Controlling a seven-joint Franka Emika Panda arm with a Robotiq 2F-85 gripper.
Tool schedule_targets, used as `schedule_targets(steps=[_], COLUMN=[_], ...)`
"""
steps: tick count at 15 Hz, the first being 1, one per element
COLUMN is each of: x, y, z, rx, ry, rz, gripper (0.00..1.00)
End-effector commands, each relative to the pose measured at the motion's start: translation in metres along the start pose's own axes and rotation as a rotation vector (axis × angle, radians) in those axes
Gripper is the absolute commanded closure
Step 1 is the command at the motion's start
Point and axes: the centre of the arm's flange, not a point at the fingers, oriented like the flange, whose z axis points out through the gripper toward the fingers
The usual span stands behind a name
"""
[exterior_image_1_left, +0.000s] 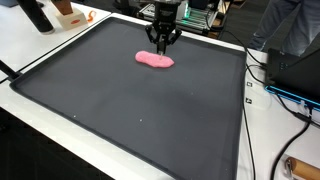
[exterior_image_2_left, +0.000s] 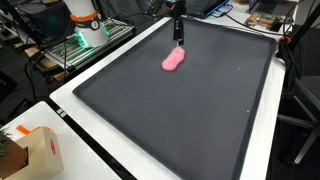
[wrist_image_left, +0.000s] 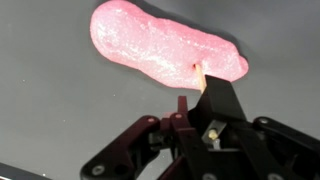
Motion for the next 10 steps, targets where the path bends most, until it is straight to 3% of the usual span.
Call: schedule_targets(steps=[1, 10], x=[0.002, 0.021], y=[-0.008, -0.013], z=[-0.020, -0.074], rx=[-0.023, -0.106], ry=[-0.011, 0.026], rz=[-0.002, -0.002], gripper=[0.94, 0.94])
